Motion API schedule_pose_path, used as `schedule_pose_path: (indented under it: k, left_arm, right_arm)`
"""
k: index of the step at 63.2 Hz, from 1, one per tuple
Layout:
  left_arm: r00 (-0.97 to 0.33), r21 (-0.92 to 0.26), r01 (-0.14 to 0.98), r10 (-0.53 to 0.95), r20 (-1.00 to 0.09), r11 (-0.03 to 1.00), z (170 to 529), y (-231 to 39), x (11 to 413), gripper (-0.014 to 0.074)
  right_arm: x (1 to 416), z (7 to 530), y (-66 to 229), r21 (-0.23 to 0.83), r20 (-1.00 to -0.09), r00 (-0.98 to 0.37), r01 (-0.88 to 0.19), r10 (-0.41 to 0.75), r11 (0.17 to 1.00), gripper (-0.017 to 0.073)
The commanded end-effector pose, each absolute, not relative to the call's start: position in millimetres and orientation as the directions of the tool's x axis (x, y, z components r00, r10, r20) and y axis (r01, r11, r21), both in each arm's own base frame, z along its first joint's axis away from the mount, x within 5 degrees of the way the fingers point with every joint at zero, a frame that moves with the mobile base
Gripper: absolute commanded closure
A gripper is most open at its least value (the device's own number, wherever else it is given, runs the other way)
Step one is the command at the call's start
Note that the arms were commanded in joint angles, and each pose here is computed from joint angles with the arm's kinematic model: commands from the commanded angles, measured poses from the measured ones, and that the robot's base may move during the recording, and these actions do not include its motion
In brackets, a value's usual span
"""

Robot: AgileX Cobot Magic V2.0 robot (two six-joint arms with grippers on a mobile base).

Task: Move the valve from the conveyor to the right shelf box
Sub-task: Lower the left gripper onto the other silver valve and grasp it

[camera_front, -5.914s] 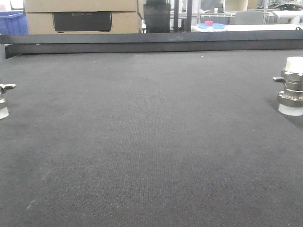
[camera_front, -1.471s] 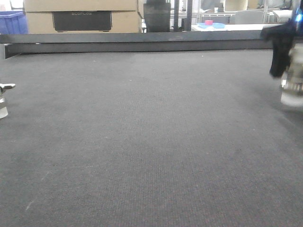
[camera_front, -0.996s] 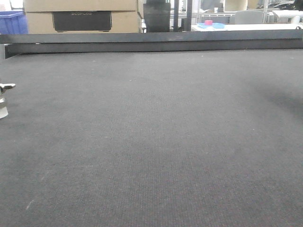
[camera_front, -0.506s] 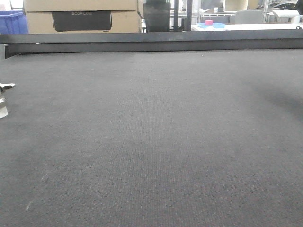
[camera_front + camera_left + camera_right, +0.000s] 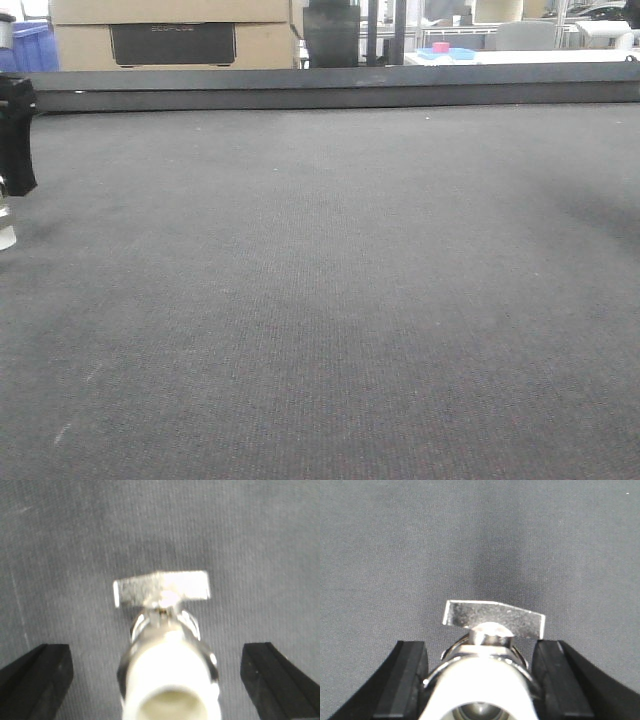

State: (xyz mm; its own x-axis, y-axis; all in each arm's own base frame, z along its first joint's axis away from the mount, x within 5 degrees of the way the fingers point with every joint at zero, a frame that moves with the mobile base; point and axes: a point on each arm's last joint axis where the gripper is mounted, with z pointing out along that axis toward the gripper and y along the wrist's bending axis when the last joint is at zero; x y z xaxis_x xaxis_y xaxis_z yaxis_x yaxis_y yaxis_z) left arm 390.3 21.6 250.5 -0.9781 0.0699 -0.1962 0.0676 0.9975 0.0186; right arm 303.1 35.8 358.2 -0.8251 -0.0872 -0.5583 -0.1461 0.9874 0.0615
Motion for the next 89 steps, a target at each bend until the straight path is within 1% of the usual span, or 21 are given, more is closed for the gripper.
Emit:
schedule_pose_path:
  k: [1,12,16,18,22,24,29,30,37,47,52,59,65,69,77,89]
  left_arm:
    - [-0.968,0.017,0.065,0.067,-0.241,0.998,254.2,21.6,394.6,0.0013]
    - [-0.965,0.019,0.064,0.067,-0.252,0.998,254.5,21.7,395.6,0.0017]
    - [-0.966,0.019,0.064,0.067,-0.25,0.998,254.4,21.7,395.4,0.0041]
    - [-0.967,0.018,0.064,0.067,-0.246,0.998,254.4,21.6,395.0,0.0072]
    - [-0.969,0.017,0.065,0.067,-0.239,0.998,254.2,21.6,394.4,0.0162]
    - [-0.969,0.016,0.063,0.065,-0.237,0.998,254.2,21.6,394.2,0.0244]
    - [-0.97,0.016,0.063,0.065,-0.233,0.998,254.1,21.6,393.9,0.0403]
    - [-0.97,0.016,0.063,0.065,-0.233,0.998,254.1,21.6,393.9,0.0454]
    - [-0.972,0.015,0.063,0.065,-0.226,0.998,253.9,21.5,393.2,0.0707]
    - [-0.982,0.009,0.065,0.065,-0.179,0.998,258.8,21.1,387.0,0.0704]
    - [-0.98,0.008,0.064,0.065,-0.19,0.998,269.9,20.6,381.1,0.0704]
    - [-0.963,0.013,0.063,0.064,-0.264,0.998,298.5,19.5,368.9,0.0704]
    - [-0.935,0.023,0.061,0.066,-0.347,0.998,328.9,18.6,353.4,0.0704]
    - [-0.91,0.031,0.06,0.067,-0.408,0.998,351.9,17.8,339.0,0.0704]
    - [-0.861,0.044,0.055,0.07,-0.505,0.998,386.5,16.3,313.4,0.0704]
    - [-0.766,0.059,0.043,0.071,-0.639,0.997,427.7,14.3,277.9,0.0704]
  right_arm:
    - [302.5,367.6,35.3,0.049,-0.615,-0.784,-0.152,-0.09,0.987,0.0713]
    - [302.5,367.6,35.3,0.049,-0.615,-0.784,-0.152,-0.09,0.987,0.0713]
    - [302.5,367.6,35.3,0.049,-0.615,-0.784,-0.152,-0.09,0.987,0.0713]
    - [302.5,367.6,35.3,0.049,-0.615,-0.784,-0.152,-0.09,0.987,0.0713]
    - [302.5,367.6,35.3,0.049,-0.615,-0.784,-0.152,-0.09,0.987,0.0713]
    - [302.5,367.6,35.3,0.049,-0.615,-0.784,-0.152,-0.09,0.987,0.0713]
    - [302.5,367.6,35.3,0.049,-0.615,-0.784,-0.152,-0.09,0.987,0.0713]
    - [302.5,367.6,35.3,0.049,-0.615,-0.784,-0.152,-0.09,0.987,0.0713]
    - [302.5,367.7,35.3,0.049,-0.615,-0.783,-0.152,-0.09,0.987,0.0713]
    - [303.0,368.0,35.3,0.049,-0.619,-0.78,-0.152,-0.09,0.987,0.0713]
    - [302.2,368.0,35.2,0.049,-0.612,-0.786,-0.153,-0.091,0.987,0.0713]
    - [300.4,368.9,35.1,0.049,-0.609,-0.788,-0.153,-0.092,0.987,0.0713]
    - [297.1,372.7,34.8,0.049,-0.617,-0.782,-0.154,-0.091,0.987,0.0713]
    - [293.0,377.5,34.4,0.048,-0.63,-0.772,-0.155,-0.091,0.987,0.0713]
    - [283.8,389.3,33.6,0.045,-0.664,-0.743,-0.156,-0.087,0.987,0.0713]
    - [271.2,411.7,32.4,0.04,-0.719,-0.691,-0.16,-0.083,0.986,0.0713]
